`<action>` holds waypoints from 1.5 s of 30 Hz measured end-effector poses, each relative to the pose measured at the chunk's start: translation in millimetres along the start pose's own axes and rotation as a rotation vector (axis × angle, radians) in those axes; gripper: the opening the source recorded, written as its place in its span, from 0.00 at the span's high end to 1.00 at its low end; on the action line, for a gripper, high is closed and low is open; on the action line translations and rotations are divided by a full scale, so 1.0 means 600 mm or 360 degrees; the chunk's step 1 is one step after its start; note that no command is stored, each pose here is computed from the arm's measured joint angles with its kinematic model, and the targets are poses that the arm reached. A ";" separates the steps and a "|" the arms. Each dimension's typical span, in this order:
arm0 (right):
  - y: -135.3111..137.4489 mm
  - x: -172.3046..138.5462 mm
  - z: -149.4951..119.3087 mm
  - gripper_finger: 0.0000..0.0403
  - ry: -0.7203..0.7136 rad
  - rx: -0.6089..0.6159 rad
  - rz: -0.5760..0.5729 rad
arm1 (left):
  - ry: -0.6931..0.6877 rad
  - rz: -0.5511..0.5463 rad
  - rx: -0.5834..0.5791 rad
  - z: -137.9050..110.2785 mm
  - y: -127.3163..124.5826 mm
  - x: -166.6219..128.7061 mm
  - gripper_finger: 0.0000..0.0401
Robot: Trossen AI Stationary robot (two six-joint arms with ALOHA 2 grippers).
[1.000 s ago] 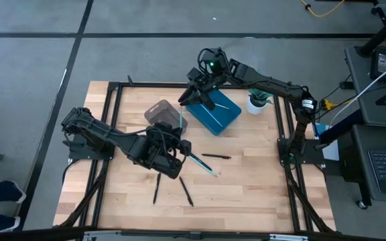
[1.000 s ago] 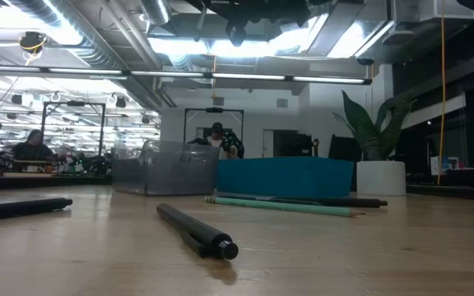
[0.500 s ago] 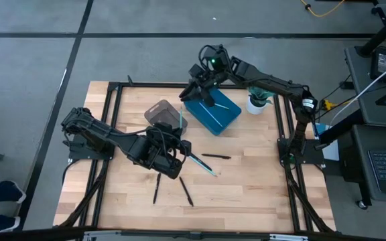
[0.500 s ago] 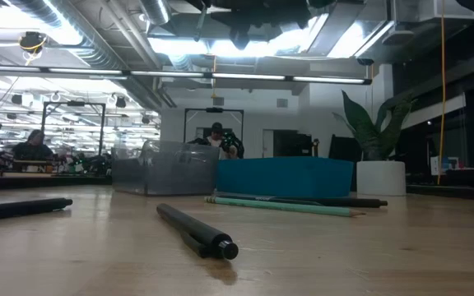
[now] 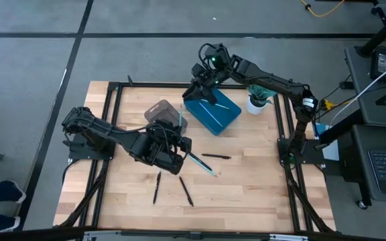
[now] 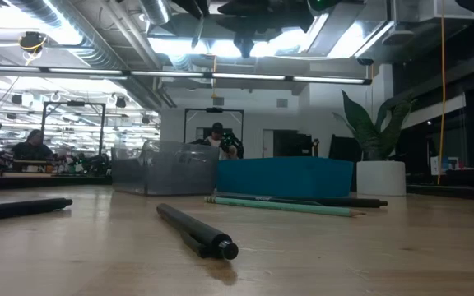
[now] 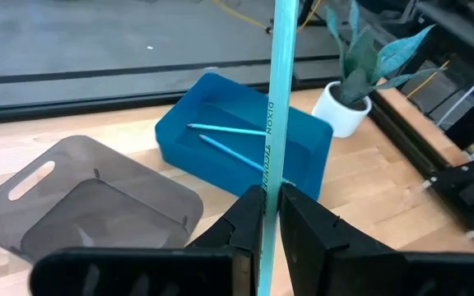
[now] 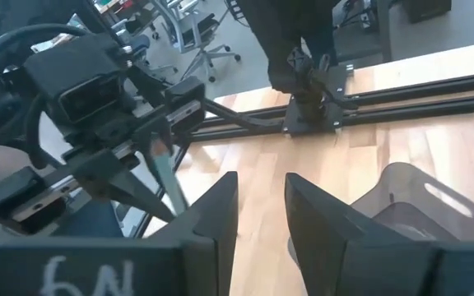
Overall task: Sort pens & pencils
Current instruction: Put the light blue pencil into the blue bin
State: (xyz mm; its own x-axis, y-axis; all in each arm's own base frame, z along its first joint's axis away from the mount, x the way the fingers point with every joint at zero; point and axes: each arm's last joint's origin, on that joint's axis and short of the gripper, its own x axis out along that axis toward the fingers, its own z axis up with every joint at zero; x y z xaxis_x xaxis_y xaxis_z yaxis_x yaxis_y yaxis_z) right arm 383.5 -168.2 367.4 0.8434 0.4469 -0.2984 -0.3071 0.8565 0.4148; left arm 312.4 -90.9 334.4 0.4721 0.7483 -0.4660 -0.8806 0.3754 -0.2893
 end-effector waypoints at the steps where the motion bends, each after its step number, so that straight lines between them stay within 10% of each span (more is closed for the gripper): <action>1: 0.000 0.000 -0.001 0.74 0.0005 0.0005 0.0002 | 0.0007 0.0006 0.0000 0.001 0.001 0.002 0.90; 45: 0.018 0.017 0.003 0.74 -0.0006 -0.0065 0.0116 | 0.0014 0.0051 -0.0044 0.012 0.002 0.021 0.90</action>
State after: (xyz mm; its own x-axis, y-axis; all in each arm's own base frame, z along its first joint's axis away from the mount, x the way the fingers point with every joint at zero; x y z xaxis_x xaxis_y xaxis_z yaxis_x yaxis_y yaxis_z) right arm 389.3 -154.9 370.4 0.8197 0.5076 -0.2655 -0.3853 0.8315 0.4001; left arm 316.7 -77.2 334.1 0.4439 0.7549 -0.4827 -0.8939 0.3357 -0.2970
